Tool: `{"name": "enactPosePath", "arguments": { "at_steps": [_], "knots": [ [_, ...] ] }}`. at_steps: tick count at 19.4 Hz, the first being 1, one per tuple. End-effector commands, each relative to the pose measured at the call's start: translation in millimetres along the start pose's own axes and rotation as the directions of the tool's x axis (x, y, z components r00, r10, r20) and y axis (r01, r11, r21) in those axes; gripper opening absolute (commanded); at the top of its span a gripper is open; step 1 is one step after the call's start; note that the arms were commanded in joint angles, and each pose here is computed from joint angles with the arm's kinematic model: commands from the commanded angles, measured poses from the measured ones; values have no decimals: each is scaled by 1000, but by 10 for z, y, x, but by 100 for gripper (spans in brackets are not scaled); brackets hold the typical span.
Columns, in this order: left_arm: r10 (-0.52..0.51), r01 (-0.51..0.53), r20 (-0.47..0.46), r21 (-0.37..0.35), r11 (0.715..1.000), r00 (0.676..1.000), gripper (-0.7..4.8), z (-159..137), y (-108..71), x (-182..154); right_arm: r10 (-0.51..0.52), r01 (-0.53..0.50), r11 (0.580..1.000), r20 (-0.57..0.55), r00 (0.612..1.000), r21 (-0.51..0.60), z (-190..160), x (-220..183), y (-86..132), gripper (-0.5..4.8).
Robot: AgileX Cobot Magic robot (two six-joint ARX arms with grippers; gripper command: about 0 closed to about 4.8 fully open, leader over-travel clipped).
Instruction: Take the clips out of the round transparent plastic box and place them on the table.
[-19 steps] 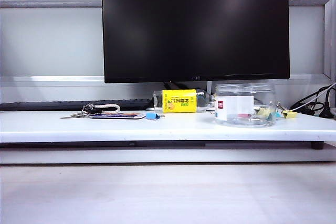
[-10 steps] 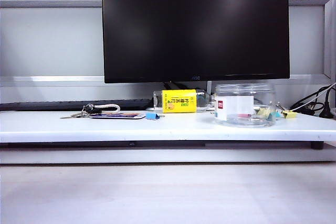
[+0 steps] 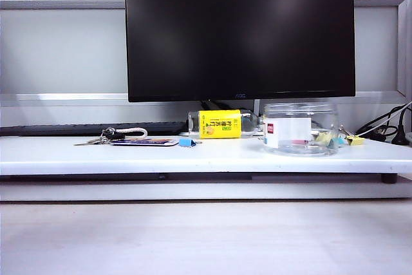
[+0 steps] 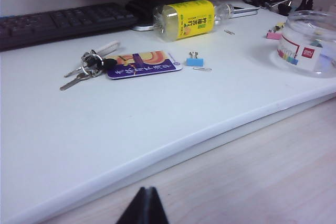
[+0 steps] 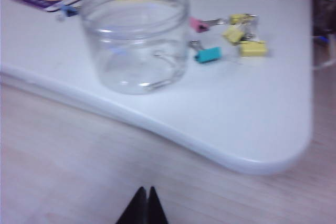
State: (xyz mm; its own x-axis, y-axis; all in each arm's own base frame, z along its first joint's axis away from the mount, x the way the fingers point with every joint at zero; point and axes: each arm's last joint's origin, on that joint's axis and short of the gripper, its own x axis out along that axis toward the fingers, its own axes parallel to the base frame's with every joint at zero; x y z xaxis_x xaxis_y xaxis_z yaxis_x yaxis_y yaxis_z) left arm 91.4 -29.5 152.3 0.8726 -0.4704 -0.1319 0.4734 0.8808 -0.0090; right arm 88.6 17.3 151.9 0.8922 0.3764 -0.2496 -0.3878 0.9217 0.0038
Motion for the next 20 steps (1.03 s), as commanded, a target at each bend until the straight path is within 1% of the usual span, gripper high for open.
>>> {"name": "enactPosePath", "arguments": {
  "at_steps": [1, 4, 5, 20],
  "knots": [
    [47, -47, -13, -15, 999, 999, -6, -21, 51, -12, -34, 34, 999, 6, 999, 8, 2, -8, -31, 0],
    [153, -153, -14, -29, 988, 988, -6, -25, 149, -41, -35, 35, 999, 6, 999, 9, 2, -8, -33, -1],
    [164, -164, -14, -31, 986, 986, -6, -25, 159, -44, -35, 35, 999, 6, 999, 9, 2, -8, -33, -1],
    [164, -165, -14, -31, 986, 986, -6, -25, 160, -45, -35, 35, 999, 6, 999, 8, 2, -8, -32, -1]
  ]
}}
